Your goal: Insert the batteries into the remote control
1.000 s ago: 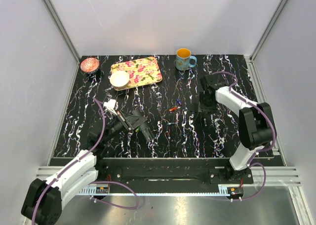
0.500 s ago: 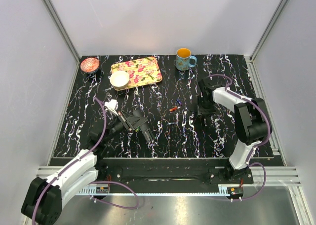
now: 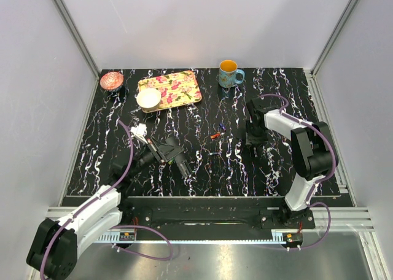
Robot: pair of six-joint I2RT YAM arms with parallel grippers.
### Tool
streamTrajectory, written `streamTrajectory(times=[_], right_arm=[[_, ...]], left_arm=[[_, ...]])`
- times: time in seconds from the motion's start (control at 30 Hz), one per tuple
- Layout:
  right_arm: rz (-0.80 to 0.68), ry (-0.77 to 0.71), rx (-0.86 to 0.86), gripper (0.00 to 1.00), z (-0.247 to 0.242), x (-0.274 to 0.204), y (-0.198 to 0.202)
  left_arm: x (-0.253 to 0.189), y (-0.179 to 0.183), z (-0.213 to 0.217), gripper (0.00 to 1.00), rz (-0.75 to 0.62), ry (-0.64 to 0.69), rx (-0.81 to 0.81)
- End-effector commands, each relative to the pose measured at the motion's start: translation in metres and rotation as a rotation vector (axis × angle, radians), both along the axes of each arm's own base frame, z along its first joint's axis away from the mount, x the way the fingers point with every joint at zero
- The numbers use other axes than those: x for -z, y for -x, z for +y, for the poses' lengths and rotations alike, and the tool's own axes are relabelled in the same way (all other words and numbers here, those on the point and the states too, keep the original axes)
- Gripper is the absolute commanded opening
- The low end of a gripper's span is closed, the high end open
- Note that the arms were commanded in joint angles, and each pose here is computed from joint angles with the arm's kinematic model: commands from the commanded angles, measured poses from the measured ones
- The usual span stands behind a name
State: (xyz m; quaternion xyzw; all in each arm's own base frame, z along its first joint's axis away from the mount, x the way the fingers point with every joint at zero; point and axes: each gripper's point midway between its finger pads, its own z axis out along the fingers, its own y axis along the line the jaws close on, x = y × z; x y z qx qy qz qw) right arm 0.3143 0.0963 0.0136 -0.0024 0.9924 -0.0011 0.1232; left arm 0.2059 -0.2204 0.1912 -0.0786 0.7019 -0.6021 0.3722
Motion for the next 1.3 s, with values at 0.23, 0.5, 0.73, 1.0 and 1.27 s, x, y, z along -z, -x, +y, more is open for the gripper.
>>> streamTrajectory(times=[0.23, 0.5, 0.73, 1.0, 1.27], right_arm=[[0.032, 0.046, 0.029, 0.08, -0.009, 0.009, 0.017], [0.007, 0.044, 0.058, 0.53, -0.01, 0.003, 0.017], [-0.025, 0.042, 0.065, 0.61, -0.011, -0.008, 0.015], [-0.009, 0.034, 0.057, 0.28, -0.009, 0.0, 0.015], [-0.008, 0.055, 0.061, 0.34, -0.012, 0.002, 0.013]], left_arm=[[-0.019, 0.004, -0.002, 0.0, -0.083, 0.033, 0.022], [-0.02, 0.006, -0.003, 0.0, -0.082, 0.037, 0.03], [-0.02, 0.006, -0.002, 0.0, -0.081, 0.038, 0.027], [-0.021, 0.007, -0.003, 0.0, -0.083, 0.042, 0.03], [-0.02, 0.007, -0.003, 0.0, -0.08, 0.041, 0.03]])
